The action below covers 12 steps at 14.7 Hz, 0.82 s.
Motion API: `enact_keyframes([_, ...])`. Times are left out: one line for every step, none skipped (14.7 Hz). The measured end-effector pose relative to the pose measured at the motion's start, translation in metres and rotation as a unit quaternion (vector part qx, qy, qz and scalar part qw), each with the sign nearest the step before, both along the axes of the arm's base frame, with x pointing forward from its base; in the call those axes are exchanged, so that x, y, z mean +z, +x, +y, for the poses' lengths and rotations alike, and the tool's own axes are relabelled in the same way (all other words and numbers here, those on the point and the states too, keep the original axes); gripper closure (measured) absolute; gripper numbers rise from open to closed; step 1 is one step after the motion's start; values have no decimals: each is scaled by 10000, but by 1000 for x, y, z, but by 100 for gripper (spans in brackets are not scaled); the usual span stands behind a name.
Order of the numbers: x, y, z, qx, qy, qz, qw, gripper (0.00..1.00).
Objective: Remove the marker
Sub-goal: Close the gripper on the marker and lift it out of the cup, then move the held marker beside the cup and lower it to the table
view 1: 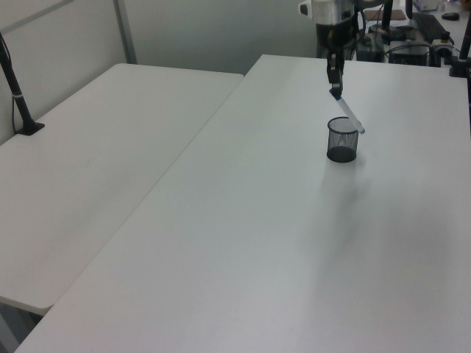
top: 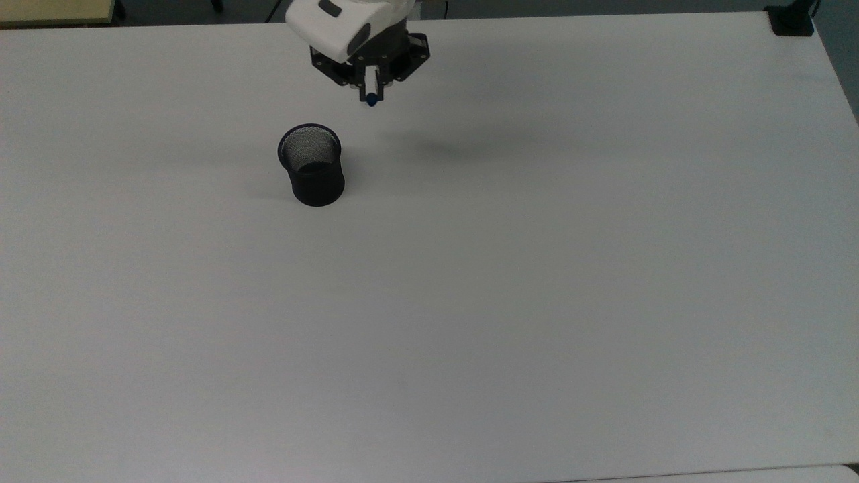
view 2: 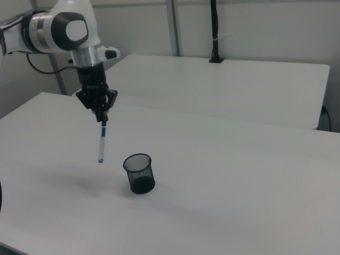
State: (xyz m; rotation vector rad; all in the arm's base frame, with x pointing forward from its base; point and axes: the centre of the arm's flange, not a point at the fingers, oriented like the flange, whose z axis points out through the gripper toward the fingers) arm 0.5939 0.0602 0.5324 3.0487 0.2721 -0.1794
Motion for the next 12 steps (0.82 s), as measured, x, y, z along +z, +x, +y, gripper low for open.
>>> enact_keyframes([-6,-1,8,26,113,72,9999,83])
enact_keyframes([-13,-2,16,57,186,146,9997,83])
enact_keyframes([-21,-3,24,86,227,233,9994,83])
enact_keyframes([-31,-3,32,77,242,329,9991,83])
enact_keyframes([-43,-3,41,47,230,432,9988,83])
enact_keyframes([-56,-2,48,20,200,542,9983,83])
enact_keyframes([-70,1,52,-9,175,638,9978,83])
enact_keyframes([-83,3,54,-27,157,729,9972,83])
enact_keyframes([-97,6,54,-43,143,818,9965,83])
enact_keyframes([-110,10,54,-52,136,881,9960,83])
enact_keyframes([-124,15,55,-71,136,899,9958,83])
enact_keyframes([-135,19,55,-109,139,875,9960,83])
